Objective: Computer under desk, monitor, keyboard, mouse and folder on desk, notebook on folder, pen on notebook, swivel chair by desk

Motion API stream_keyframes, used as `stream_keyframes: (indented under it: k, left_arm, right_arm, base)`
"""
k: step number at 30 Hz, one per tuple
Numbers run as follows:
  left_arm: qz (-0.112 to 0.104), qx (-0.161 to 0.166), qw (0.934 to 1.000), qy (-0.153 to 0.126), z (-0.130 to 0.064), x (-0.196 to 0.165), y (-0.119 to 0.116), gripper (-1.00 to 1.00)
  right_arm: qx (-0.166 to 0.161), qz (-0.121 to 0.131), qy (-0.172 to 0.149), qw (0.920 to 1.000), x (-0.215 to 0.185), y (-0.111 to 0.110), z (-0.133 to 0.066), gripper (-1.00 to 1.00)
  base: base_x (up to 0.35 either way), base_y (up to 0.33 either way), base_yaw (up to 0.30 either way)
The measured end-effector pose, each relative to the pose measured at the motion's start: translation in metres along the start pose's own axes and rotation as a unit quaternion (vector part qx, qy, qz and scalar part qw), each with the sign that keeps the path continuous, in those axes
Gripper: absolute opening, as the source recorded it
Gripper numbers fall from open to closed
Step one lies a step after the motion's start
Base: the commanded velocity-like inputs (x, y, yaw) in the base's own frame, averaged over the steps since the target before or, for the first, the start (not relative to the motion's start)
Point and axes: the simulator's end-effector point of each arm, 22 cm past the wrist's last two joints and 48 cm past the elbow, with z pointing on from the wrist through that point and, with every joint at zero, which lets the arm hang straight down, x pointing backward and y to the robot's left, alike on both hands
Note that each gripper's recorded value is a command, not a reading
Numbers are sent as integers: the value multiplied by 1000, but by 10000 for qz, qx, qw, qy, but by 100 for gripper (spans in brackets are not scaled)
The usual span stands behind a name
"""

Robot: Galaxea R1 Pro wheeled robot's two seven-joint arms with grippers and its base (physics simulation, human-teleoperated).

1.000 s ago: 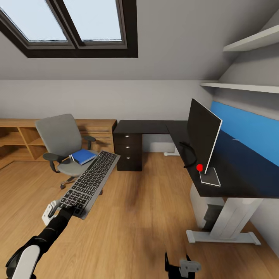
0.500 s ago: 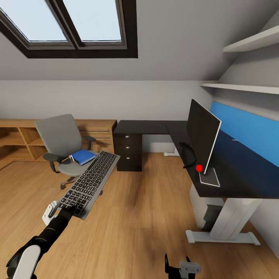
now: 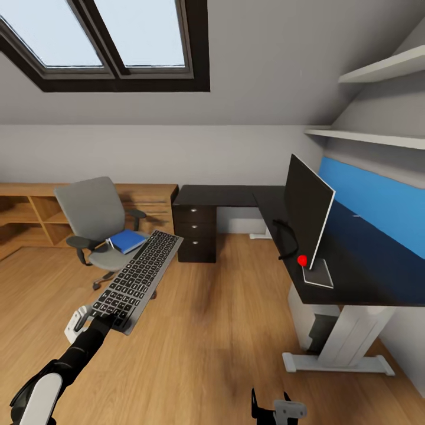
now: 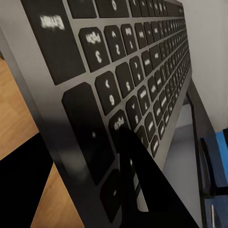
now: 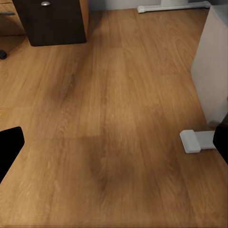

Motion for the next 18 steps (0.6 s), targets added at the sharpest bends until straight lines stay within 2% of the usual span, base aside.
stream_keyframes:
  k: [18]
  left_arm:
    - [-8,-4,10000,29,-10,-11,-22,-100]
  right_arm:
    - [-65,-11,62,10000,-20,7,-14,100]
  base:
    - [0,0,0]
